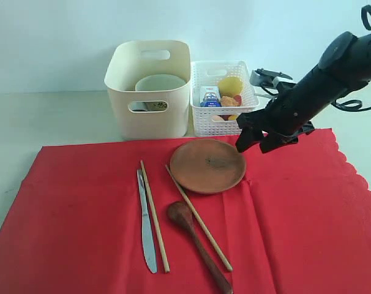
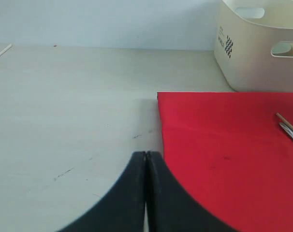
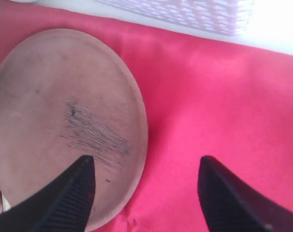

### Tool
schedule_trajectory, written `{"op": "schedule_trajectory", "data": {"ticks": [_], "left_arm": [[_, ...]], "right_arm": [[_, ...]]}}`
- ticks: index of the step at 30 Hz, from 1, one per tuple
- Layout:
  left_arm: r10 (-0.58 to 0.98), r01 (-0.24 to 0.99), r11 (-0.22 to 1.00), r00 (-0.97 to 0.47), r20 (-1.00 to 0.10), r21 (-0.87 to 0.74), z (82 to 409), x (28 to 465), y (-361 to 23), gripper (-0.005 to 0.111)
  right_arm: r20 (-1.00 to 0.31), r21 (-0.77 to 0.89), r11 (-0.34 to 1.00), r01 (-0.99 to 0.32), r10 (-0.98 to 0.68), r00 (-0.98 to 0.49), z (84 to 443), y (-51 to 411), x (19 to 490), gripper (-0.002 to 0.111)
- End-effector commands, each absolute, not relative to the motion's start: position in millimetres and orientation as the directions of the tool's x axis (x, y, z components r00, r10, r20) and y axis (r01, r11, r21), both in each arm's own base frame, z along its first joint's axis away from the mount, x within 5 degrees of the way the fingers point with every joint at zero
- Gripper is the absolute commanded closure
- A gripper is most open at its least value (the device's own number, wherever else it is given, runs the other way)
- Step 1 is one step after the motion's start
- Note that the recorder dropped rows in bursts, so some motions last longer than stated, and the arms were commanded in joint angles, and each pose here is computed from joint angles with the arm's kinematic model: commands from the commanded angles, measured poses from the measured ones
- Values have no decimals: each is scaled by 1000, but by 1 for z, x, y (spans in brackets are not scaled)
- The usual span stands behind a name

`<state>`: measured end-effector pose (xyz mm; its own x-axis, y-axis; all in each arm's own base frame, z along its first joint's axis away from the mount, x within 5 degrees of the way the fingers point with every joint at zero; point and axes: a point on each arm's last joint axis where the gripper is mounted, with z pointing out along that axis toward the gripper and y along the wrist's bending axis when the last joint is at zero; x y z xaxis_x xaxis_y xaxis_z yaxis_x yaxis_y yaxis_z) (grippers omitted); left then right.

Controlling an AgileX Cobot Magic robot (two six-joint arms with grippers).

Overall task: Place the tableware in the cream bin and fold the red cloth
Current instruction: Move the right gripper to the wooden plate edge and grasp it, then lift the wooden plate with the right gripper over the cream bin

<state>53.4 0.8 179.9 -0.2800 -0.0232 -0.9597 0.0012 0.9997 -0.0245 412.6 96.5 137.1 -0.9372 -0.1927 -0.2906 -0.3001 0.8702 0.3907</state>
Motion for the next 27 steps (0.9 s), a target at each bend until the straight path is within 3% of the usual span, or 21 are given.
{"op": "schedule_trajectory", "data": {"ticks": [1,17,27], "left_arm": [[-23,2,1000,-265,-964,-24,181,53,1,107],[-23,2,1000,-265,-964,-24,181,53,1,107],[-23,2,1000,-265,-964,-24,181,53,1,107]], "right_arm": [[-265,427,852,-304,-203,-943,126,99,419,49],[-201,572,760,-308,-235,-951,92,111,415,50],[-218,573,758,-310,-224,-950,91,112,416,73]]}}
